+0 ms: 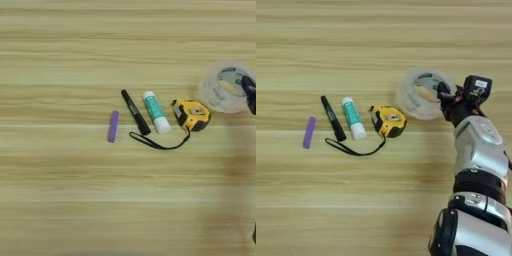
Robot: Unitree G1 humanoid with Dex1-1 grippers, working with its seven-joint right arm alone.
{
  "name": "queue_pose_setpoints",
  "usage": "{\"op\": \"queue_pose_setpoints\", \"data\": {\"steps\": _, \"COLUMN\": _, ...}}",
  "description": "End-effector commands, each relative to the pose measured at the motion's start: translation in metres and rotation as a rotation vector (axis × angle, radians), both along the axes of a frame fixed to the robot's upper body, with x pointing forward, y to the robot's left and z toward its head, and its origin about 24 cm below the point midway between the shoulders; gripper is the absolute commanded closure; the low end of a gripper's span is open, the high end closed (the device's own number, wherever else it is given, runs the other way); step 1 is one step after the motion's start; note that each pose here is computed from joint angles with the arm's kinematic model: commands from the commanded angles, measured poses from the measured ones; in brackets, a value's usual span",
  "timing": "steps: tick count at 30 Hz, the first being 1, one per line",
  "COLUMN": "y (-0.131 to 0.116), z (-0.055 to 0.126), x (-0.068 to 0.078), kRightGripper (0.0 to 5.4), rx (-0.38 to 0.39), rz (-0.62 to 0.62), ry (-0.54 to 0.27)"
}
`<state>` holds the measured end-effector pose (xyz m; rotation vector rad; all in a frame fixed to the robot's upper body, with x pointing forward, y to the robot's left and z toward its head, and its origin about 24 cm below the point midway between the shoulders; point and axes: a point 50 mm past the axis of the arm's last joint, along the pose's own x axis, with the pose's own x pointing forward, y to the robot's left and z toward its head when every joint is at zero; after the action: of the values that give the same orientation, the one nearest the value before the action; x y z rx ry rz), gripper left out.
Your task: Move the objects on the table
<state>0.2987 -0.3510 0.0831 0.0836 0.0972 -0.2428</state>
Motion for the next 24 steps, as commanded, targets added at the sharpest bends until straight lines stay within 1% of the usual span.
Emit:
{"op": "queue_pose_setpoints", "data": {"steps": 1, "y": -0.020, "z": 0.051, "x": 0.004, "kRightGripper": 3.86, "rx": -0.136, "rz": -0.055, "ry": -0.150}}
{"op": "queue_pose_setpoints", "data": {"steps": 4, "y": -0.024, "z": 0.044, "x": 0.001, "kRightGripper": 3.86, "rx": -0.166, "rz": -0.067, "ry": -0.115}}
{"op": "queue_pose_setpoints", "data": {"steps": 14, "y": -0.026, "z": 0.032, "x": -0.002, "kRightGripper": 3.86, "rx": -0.200, "rz": -0.078, "ry": -0.065}}
{"op": "queue_pose_setpoints", "data": {"steps": 19, "y": -0.020, "z": 0.023, "x": -0.001, "kRightGripper": 3.86, "rx": -0.204, "rz": -0.057, "ry": -0.035}}
{"op": "queue_pose_setpoints", "data": {"steps": 24, "y": -0.017, "z": 0.014, "x": -0.001, "kRightGripper": 3.86, "rx": -0.190, "rz": -0.053, "ry": -0.015}}
